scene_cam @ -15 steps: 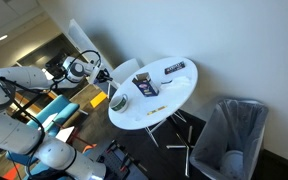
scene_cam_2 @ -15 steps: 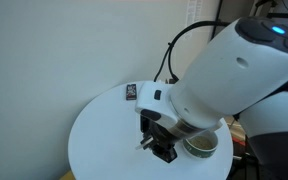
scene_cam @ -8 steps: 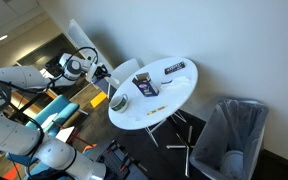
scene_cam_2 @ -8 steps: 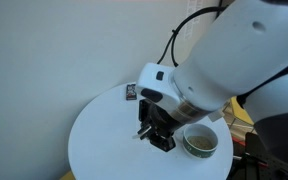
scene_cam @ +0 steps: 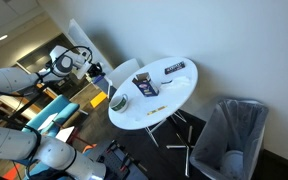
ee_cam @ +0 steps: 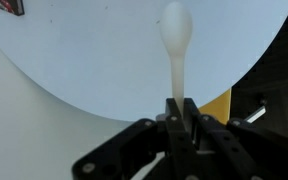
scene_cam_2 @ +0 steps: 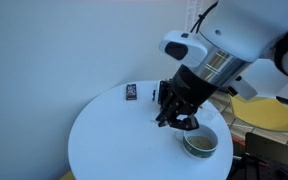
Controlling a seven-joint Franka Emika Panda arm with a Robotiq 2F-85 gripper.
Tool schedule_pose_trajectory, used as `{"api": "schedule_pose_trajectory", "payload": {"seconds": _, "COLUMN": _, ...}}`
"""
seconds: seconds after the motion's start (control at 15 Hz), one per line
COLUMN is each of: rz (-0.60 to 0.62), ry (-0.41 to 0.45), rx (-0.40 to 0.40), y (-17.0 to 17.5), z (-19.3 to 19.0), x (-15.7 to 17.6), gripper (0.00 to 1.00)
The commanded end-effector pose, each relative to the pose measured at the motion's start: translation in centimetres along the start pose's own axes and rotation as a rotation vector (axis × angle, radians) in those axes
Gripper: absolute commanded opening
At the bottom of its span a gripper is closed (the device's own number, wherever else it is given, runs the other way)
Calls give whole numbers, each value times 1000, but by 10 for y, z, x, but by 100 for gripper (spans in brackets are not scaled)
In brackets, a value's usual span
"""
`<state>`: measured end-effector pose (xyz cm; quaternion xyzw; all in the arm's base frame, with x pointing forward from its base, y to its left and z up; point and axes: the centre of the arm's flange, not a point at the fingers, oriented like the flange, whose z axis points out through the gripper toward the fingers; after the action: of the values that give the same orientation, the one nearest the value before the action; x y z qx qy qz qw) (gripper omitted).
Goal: Pick up the spoon and scoop some of the contents in the bowl
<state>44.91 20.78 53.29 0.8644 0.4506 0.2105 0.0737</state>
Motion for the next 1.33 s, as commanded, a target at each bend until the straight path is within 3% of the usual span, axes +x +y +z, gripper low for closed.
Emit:
{"api": "schedule_pose_trajectory", "payload": {"seconds": 0.0, "rz": 15, "ry": -26, "rx": 29, "y": -4, "z": -8, "x": -30, "gripper": 3}}
{"api": "schedule_pose_trajectory", "payload": {"seconds": 0.33, "rz": 4, "ry": 18, "rx": 46, "y": -12, "z": 13, "x": -68, "gripper": 3}}
{"api": "schedule_pose_trajectory", "payload": {"seconds": 0.8, "rz": 42, "ry": 169, "rx": 131, "y": -20, "z": 46, "x": -121, "gripper": 3}}
{"api": "schedule_pose_trajectory", "payload": {"seconds": 1.27, "rz": 19, "ry": 206, "rx": 111, "y": -25, "z": 43, "x": -132, "gripper": 3}}
